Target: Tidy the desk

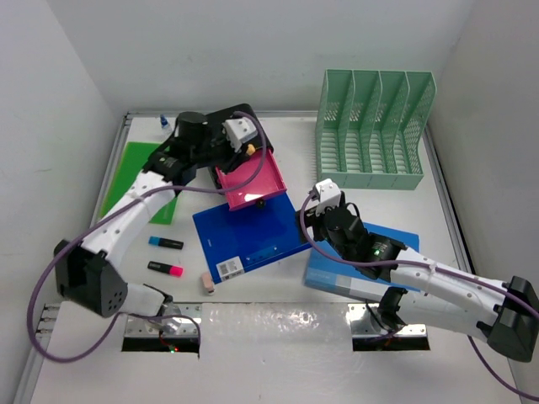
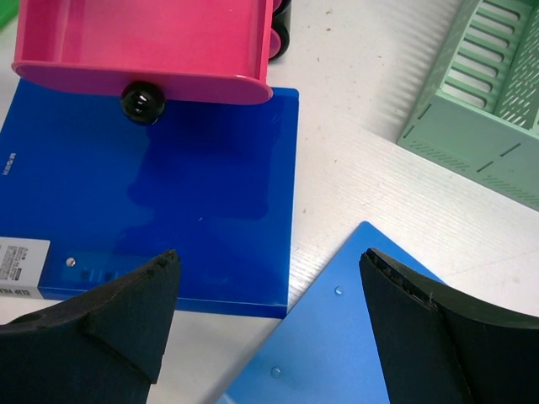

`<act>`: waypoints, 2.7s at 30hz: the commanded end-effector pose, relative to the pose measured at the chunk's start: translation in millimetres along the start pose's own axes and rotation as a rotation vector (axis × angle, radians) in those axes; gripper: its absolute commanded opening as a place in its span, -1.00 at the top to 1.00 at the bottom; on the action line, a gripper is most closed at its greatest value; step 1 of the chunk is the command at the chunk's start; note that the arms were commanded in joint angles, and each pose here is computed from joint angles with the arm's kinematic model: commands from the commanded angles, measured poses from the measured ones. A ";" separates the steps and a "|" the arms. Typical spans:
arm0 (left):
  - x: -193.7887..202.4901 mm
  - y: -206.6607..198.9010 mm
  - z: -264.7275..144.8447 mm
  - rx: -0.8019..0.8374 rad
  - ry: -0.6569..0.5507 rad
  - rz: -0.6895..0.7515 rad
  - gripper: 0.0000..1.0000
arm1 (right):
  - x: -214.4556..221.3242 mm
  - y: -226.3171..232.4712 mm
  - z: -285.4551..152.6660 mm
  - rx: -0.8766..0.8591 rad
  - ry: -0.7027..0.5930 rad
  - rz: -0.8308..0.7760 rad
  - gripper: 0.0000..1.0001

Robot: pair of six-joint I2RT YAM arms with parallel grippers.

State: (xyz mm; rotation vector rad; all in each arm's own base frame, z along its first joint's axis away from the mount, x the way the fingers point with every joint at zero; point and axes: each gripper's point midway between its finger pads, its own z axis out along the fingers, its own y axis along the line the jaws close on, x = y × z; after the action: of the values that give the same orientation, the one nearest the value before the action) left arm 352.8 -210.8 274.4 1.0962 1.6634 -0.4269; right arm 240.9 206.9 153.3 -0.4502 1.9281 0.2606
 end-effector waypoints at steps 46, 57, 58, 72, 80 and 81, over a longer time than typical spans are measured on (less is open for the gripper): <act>310.6 -24.1 -143.7 0.368 0.867 0.114 -0.59 | 1.7 2.2 -15.1 -0.057 -0.019 0.020 -0.70; 365.4 -34.5 -128.1 0.382 0.913 0.135 -0.52 | 6.9 1.1 -13.6 -0.047 -0.004 0.017 -0.70; 368.6 -36.1 -128.1 0.382 0.920 0.136 -0.47 | 6.5 0.9 -13.5 -0.046 -0.005 0.017 -0.70; 274.7 -39.2 -125.5 0.402 0.680 0.032 1.00 | 5.6 0.4 -13.7 -0.042 -0.006 0.023 -0.70; 76.1 -13.3 -86.8 0.238 0.176 -0.122 1.00 | 7.6 -2.4 -13.1 -0.024 -0.004 0.030 -0.70; 63.9 -11.1 -76.7 0.193 0.161 -0.134 1.00 | 8.0 -2.1 -13.1 -0.025 -0.002 0.032 -0.70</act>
State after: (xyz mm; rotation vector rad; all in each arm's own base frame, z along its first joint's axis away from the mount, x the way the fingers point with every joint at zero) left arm 310.1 -67.6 196.1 1.4058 1.9441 -0.3599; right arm 224.7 198.8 144.9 -0.4759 1.9521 0.3036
